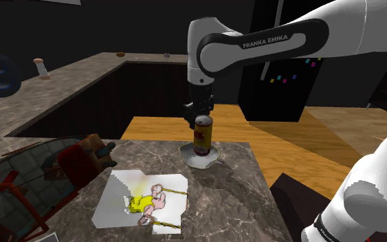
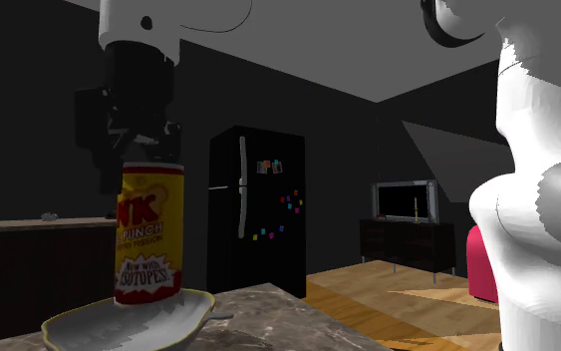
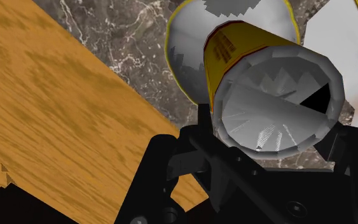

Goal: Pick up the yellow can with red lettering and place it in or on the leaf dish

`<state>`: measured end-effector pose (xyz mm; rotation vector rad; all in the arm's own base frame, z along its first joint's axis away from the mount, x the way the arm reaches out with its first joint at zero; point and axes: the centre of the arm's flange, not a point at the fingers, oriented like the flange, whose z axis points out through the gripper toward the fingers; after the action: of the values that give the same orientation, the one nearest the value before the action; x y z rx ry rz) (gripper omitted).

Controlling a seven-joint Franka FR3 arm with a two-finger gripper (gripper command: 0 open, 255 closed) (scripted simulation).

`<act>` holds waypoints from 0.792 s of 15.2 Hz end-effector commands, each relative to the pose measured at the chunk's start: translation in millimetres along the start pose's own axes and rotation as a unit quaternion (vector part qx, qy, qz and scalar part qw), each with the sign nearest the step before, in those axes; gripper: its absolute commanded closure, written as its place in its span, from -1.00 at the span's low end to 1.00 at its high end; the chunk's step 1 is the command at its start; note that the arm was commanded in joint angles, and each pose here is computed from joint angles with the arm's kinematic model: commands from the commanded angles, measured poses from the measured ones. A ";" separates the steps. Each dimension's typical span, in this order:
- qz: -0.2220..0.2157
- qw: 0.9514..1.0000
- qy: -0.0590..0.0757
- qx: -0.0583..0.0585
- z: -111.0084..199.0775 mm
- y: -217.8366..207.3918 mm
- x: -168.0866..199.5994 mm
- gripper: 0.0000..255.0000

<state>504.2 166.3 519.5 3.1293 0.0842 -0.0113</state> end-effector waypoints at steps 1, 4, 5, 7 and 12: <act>0.000 1.000 0.001 0.000 10.0 0.6 -0.3 1.00; 0.000 1.000 0.001 0.000 19.0 0.5 -0.3 1.00; 0.000 1.000 0.001 0.000 19.0 0.5 -0.3 1.00; 0.000 1.000 0.001 0.000 19.0 0.5 -0.3 1.00; 0.000 1.000 0.001 0.000 19.1 0.6 -0.3 -1.00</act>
<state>503.8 165.5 500.4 3.1294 0.0842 -0.0099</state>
